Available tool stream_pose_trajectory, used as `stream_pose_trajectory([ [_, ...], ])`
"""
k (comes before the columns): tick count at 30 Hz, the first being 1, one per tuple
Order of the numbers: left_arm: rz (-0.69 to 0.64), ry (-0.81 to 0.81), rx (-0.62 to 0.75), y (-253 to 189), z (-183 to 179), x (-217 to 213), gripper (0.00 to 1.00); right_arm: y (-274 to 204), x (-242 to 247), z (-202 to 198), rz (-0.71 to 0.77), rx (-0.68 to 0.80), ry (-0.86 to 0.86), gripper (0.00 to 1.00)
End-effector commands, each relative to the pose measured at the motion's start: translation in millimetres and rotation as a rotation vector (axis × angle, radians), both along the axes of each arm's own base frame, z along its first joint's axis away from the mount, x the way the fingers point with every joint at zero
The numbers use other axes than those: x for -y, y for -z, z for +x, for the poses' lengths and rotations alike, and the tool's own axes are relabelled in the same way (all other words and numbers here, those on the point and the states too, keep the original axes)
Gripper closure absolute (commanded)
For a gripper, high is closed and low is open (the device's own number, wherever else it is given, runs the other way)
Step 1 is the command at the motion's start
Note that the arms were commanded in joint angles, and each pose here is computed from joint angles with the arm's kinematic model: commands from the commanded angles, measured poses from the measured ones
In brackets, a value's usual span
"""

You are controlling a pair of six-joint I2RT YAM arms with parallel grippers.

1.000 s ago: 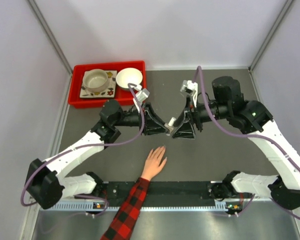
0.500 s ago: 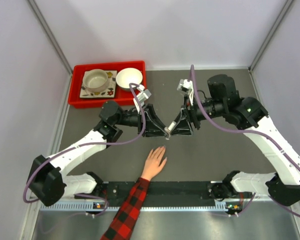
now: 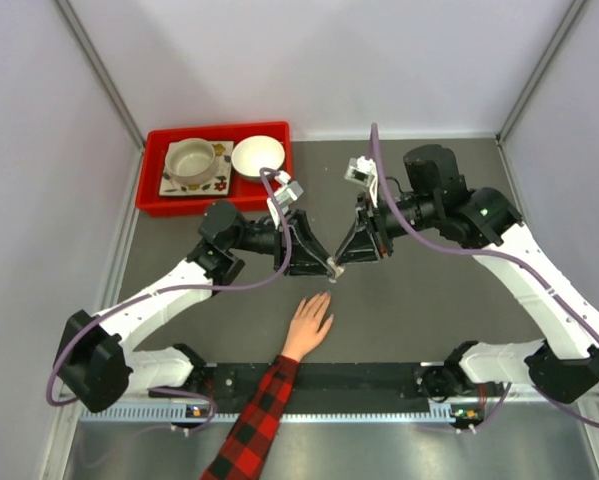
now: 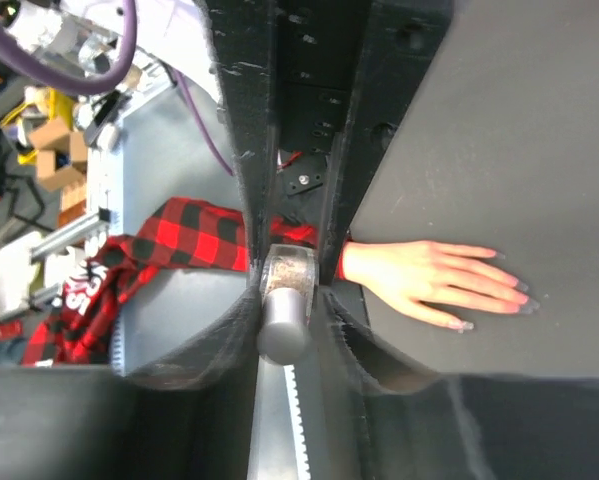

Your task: Paint the nails

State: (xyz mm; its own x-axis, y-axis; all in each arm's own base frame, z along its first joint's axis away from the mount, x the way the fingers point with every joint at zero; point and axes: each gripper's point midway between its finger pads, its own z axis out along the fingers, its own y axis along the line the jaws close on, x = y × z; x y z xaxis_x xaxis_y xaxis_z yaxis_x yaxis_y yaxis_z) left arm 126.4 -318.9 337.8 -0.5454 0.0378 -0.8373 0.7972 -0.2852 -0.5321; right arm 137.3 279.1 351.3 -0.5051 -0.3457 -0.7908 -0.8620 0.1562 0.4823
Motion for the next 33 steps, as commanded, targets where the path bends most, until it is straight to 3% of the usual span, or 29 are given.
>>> stream_pose_trajectory([
  [1,0.018,-0.042,0.086,-3,9,4,1.00,-18,-4,3,0.048,0.029,-0.008,0.95],
  [2,0.050,-0.077,0.085,1,15,6,1.00,-15,-4,5,0.040,0.014,0.001,1.00],
  [6,0.148,-0.376,0.197,10,69,9,1.00,5,-6,25,-0.028,-0.048,0.131,1.00],
  [8,0.163,-0.474,0.262,11,77,12,1.00,15,-9,42,-0.050,-0.115,0.265,1.00],
  [9,0.166,-0.532,0.353,9,82,11,1.00,21,-6,57,-0.071,-0.126,0.368,1.00],
  [10,0.211,-0.717,0.399,10,108,3,1.00,30,-6,62,-0.085,-0.218,0.459,1.00],
  [13,0.246,-0.889,0.616,12,114,2,1.00,41,-8,76,-0.058,-0.359,0.621,1.00],
  [15,0.213,-0.909,0.670,14,111,8,1.00,34,-17,80,0.007,-0.378,0.631,1.00],
  [17,0.188,-0.863,0.645,6,105,16,1.00,35,-17,80,-0.017,-0.367,0.644,1.00],
  [18,0.239,-0.820,0.593,19,103,22,1.00,35,-14,82,-0.033,-0.339,0.652,0.98],
  [19,0.243,-0.781,0.570,20,99,26,1.00,27,-11,82,-0.043,-0.287,0.633,0.87],
  [20,0.226,-0.687,0.553,21,88,33,1.00,25,-8,82,-0.056,-0.257,0.629,0.64],
  [22,0.228,-0.616,0.476,24,77,38,1.00,17,-3,78,-0.073,-0.184,0.574,0.45],
  [23,0.221,-0.562,0.453,26,70,39,1.00,12,1,76,-0.064,-0.162,0.557,0.28],
  [24,0.212,-0.522,0.404,26,63,39,1.00,7,1,69,-0.053,-0.157,0.514,0.20],
  [27,0.175,-0.367,0.274,25,42,32,1.00,-7,13,62,-0.036,-0.103,0.477,0.06],
  [33,0.030,-0.149,0.115,0,15,6,1.00,-24,25,31,-0.003,-0.008,0.305,0.02],
])
